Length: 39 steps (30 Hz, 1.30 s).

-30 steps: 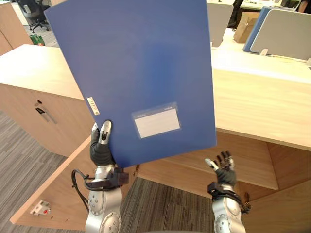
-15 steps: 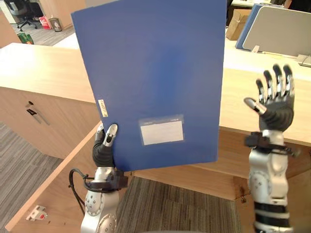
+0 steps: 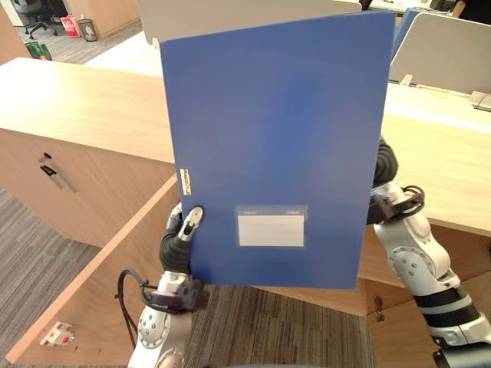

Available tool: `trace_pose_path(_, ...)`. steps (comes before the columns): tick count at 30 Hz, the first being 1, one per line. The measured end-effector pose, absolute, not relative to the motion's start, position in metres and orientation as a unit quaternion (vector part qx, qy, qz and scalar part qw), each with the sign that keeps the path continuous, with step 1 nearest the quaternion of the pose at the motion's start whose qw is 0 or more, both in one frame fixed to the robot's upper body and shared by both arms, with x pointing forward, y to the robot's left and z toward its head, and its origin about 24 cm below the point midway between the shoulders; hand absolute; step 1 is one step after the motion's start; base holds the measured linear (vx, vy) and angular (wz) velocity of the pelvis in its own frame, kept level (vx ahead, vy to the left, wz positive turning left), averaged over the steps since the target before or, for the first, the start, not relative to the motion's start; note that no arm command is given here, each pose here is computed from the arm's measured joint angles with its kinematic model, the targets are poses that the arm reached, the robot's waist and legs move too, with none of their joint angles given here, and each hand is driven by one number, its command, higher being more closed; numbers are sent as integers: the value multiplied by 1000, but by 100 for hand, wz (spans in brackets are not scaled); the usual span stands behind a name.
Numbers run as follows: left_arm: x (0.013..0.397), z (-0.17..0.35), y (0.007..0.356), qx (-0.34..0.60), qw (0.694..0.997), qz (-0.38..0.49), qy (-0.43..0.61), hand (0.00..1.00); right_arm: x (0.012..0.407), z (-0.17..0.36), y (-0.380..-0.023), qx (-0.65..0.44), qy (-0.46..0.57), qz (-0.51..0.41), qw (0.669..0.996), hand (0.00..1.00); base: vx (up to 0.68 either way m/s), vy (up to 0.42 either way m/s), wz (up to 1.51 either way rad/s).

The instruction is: Walk over to the cabinet, pick up the folder, carry it to the office cabinet, place the folder inside the office cabinet, then close the office cabinet door

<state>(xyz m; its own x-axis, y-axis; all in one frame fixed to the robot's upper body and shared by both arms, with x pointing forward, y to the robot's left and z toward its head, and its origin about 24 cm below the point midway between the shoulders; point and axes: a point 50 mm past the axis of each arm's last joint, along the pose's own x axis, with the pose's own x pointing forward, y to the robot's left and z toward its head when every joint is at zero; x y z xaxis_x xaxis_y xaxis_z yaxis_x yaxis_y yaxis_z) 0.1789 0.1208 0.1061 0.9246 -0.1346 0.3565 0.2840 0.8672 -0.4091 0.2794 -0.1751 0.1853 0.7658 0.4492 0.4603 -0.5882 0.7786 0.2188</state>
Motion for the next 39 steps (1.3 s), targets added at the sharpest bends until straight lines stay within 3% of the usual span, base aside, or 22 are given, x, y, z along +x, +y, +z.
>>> trace_pose_path(6,178,104,116,-226,954,-130,-148,100,271,171,-152,191,-117,365,903,0,0,0,0)
trace_pose_path(15,178,102,118,-193,960,-135,-152,100,268,175,-152,181,-123,389,895,0,0,0,0)
trace_pose_path(19,187,102,143,-91,978,-80,-168,100,271,173,-156,179,-120,377,901,0,0,0,0)
trace_pose_path(24,194,117,189,-11,978,21,-208,100,271,169,-167,187,-121,353,909,0,0,0,0)
trace_pose_path(29,192,124,214,-1,969,107,-224,100,272,162,-169,195,-111,344,912,0,0,0,0)
trace_pose_path(39,193,125,210,-27,966,117,-231,100,277,151,-169,218,-98,327,914,0,0,0,0)
